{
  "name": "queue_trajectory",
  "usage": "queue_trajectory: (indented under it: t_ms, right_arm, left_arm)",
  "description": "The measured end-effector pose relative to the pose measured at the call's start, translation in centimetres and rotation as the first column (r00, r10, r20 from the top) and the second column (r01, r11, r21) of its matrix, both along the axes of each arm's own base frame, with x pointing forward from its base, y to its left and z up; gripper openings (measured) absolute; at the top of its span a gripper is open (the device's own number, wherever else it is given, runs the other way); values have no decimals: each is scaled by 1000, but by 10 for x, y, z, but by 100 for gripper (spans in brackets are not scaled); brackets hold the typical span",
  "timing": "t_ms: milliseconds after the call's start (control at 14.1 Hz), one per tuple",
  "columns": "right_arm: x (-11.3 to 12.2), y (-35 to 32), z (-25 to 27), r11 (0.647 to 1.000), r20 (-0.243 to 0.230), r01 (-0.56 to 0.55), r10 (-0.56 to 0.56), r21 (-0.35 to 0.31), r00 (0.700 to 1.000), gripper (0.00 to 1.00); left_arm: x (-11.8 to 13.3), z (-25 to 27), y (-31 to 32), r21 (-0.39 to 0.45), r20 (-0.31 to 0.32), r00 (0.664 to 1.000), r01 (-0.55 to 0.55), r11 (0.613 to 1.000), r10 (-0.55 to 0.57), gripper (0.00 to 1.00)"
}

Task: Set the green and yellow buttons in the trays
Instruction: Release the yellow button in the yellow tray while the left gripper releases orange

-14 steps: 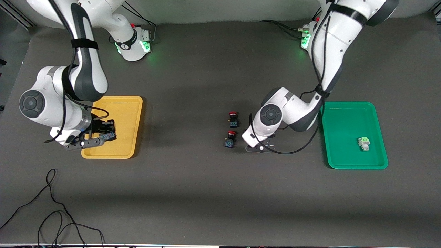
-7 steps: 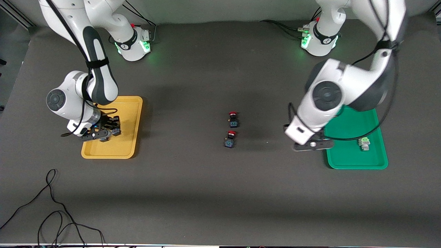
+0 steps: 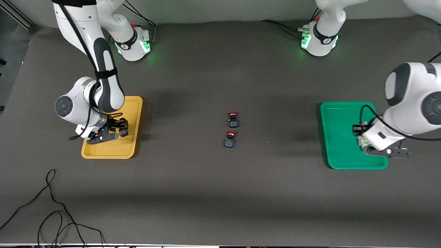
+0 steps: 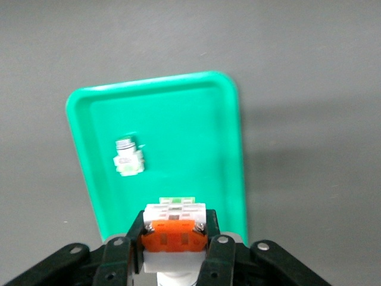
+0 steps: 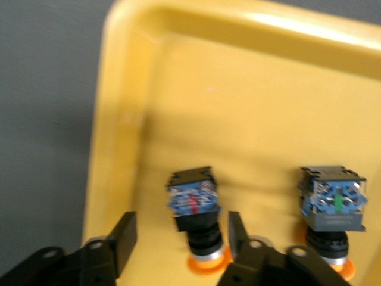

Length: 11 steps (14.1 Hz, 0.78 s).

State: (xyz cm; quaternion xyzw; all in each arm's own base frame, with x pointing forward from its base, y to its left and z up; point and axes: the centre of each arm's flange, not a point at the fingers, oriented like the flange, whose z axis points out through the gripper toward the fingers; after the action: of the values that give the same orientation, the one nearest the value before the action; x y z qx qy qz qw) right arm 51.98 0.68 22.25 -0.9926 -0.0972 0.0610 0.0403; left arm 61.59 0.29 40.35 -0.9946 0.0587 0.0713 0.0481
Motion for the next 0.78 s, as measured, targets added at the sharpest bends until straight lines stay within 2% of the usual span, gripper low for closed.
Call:
queue_trajectory:
  t_ms: [142,213,356,498,782]
  right_arm:
    - [22,5,29,1000,-29,-12,12,17,999,95]
    - [34,7,49,1000,-50,-18,18,6,999,100]
    - [58,17,100,1000,-93,-29,29,0,995,100]
    - [73,25,149,999,-107,-43,44,5,993,100]
    - [84,24,231,998,-124,-67,64,-13,990,100]
  left_arm:
    - [-6,-30,22,-15,20,1000,6,1000,-6,41]
    - [-11,-52,27,-24,39,999,8,1000,-7,41]
    - [-26,-98,31,-46,70,998,10,999,-7,41]
    - [-43,-133,35,-65,90,996,7,998,-1,41]
    - [-56,-160,36,-81,74,997,-16,997,22,41]
